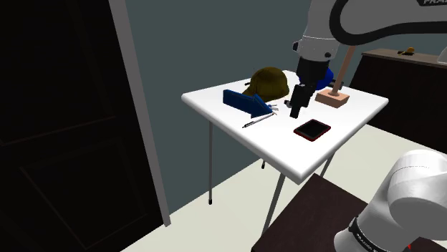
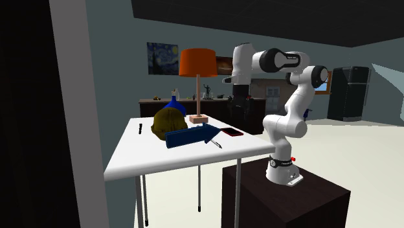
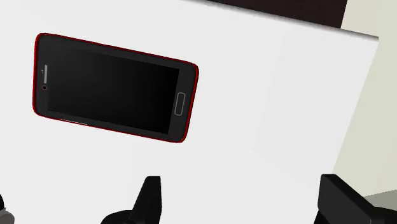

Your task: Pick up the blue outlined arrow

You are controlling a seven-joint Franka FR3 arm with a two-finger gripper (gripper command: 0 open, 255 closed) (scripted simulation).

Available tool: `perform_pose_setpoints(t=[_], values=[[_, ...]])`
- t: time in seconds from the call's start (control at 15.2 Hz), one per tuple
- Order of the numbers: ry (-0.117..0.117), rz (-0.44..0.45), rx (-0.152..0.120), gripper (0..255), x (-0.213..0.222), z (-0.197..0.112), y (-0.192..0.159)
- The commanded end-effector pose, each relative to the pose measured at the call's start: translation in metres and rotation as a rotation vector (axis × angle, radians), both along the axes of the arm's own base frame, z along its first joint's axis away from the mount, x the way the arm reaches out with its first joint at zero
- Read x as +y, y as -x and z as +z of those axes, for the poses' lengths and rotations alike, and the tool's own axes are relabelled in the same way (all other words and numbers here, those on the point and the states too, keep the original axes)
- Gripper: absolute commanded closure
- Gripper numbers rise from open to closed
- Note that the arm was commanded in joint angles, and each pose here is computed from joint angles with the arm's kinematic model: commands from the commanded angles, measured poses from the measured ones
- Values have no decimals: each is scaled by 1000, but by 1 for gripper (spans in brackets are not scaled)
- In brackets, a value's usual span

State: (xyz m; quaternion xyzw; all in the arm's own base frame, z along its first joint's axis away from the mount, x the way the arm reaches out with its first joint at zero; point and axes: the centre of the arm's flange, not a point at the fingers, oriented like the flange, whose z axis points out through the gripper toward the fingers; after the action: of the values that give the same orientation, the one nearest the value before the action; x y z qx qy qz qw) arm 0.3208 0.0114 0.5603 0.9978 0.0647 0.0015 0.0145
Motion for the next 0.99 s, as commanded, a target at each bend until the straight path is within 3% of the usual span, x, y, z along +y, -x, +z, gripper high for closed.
perform_pose_setpoints(t=[0.0, 0.92], values=[[0, 0, 0, 0, 0, 0, 0], [-43, -149, 133, 0, -18, -9, -205]])
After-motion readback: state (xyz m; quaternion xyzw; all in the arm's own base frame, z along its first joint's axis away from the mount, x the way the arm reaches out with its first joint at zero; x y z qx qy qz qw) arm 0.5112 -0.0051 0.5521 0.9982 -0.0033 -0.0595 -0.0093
